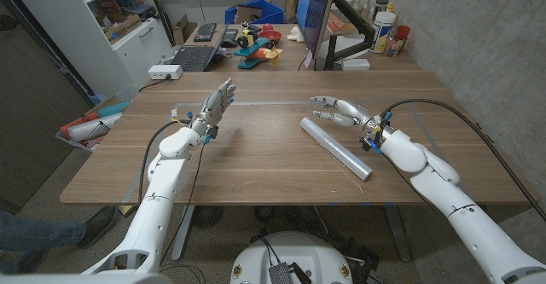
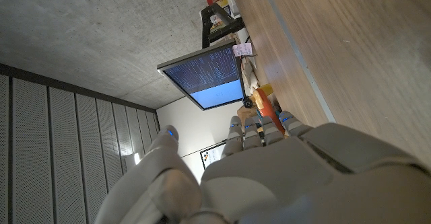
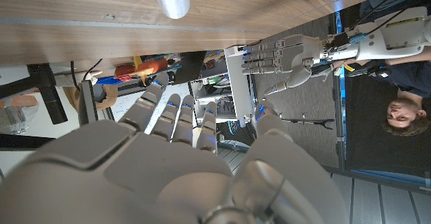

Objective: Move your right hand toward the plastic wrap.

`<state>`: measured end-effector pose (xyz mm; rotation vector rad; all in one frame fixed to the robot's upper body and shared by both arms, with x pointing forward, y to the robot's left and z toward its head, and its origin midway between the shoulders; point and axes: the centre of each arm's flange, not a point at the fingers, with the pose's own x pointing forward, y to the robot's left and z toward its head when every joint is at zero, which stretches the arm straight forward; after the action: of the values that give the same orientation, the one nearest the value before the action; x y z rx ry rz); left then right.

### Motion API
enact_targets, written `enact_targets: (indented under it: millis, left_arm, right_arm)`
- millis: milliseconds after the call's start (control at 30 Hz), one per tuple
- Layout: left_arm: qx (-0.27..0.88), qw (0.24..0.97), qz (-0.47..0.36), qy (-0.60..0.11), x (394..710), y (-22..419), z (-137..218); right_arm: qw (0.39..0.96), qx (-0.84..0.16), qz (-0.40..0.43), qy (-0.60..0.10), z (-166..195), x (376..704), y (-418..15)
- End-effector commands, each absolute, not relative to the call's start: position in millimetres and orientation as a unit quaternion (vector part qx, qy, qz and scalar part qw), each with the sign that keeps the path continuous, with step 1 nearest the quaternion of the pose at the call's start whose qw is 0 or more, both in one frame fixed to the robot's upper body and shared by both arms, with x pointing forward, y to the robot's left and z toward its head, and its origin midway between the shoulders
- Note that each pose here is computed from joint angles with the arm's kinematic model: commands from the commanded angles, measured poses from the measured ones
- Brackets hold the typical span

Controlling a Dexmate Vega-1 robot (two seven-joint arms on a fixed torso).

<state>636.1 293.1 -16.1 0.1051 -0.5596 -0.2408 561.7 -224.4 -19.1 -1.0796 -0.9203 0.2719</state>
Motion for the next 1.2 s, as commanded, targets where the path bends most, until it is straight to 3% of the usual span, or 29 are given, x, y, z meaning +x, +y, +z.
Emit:
enact_targets:
  millis: [33, 1200]
  left_arm:
    - [0.051, 0.952, -0.118, -0.277, 635.4, 292.3, -14.6]
    - [0.050, 0.952, -0.119, -0.279, 633.5, 289.8, -17.3]
  right_arm:
    - [0.741, -0.513, 0.121, -0.417, -23.4, 562.5, -221.4]
    - [0.694, -0.586, 0.106, -0.406, -29.3, 558.0, -213.9]
